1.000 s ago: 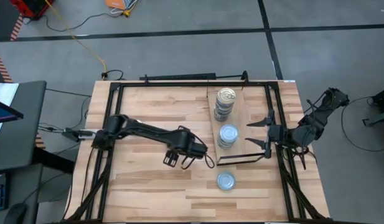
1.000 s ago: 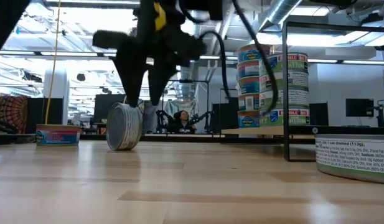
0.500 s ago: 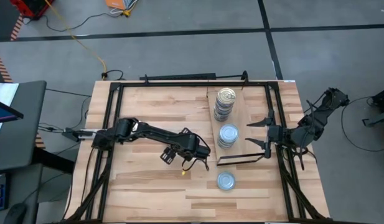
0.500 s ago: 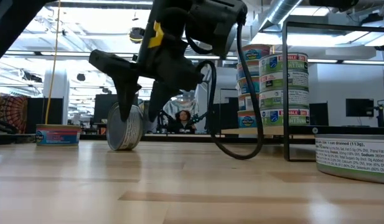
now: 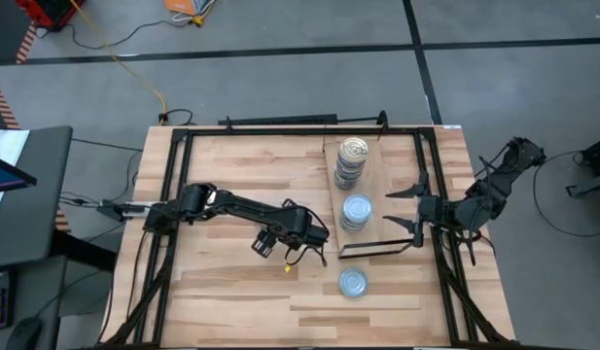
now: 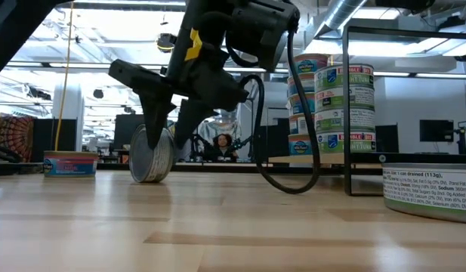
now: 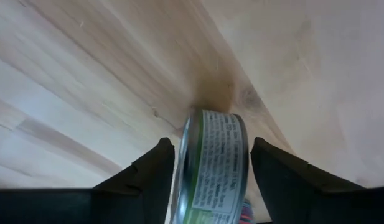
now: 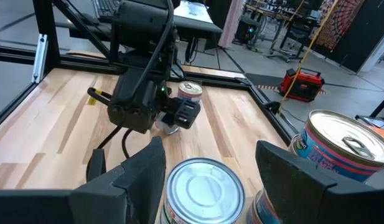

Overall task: Stack canned seafood by type on shelf
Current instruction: Stack the green tuna can on top of the other green tuna can on the shelf

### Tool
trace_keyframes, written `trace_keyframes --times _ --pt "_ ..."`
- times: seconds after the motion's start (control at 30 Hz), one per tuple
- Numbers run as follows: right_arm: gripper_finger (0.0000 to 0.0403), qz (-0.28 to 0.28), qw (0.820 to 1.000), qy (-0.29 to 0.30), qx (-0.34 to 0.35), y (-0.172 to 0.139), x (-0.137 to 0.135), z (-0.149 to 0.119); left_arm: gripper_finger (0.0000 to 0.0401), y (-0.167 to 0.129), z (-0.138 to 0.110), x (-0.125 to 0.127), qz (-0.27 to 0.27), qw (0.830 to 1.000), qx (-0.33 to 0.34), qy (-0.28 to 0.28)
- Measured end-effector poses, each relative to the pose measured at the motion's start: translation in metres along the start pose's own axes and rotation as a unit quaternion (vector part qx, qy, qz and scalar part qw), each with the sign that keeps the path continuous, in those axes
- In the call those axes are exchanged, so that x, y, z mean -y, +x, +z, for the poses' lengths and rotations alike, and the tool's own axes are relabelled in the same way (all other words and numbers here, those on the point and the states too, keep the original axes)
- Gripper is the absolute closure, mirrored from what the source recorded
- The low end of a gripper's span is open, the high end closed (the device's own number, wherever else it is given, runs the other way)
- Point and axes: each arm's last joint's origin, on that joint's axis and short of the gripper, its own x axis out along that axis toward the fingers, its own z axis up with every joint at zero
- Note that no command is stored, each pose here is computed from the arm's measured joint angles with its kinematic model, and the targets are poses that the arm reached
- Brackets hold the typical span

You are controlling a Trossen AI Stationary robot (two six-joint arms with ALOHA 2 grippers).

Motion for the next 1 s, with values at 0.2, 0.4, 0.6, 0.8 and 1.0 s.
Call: trace_keyframes --times 0.2,0.4,0.6,0.8,1.0 --pt "0.0126 0.000 1.000 0.002 0.000 0.000 0.000 0.000 0.0162 0.002 -0.003 -0.006 0.004 1.000 -0.004 -0.017" --pt "0.0126 0.002 1.000 0.003 -0.004 0.000 0.000 -0.001 0.0152 0.027 -0.012 -0.005 -0.032 0.998 -0.045 -0.024" --pt "0.0126 0.001 1.000 0.001 -0.013 0.000 0.000 -0.004 0.0157 0.049 -0.025 0.010 -0.043 0.994 -0.099 -0.020" --pt "0.0126 0.001 1.000 0.006 -0.002 0.000 0.000 -0.001 0.0192 0.048 -0.027 0.015 -0.041 0.994 -0.101 -0.026" --pt "0.0126 0.000 1.000 0.008 0.000 0.000 0.000 0.000 0.0265 0.048 -0.026 0.016 -0.046 0.994 -0.099 -0.024"
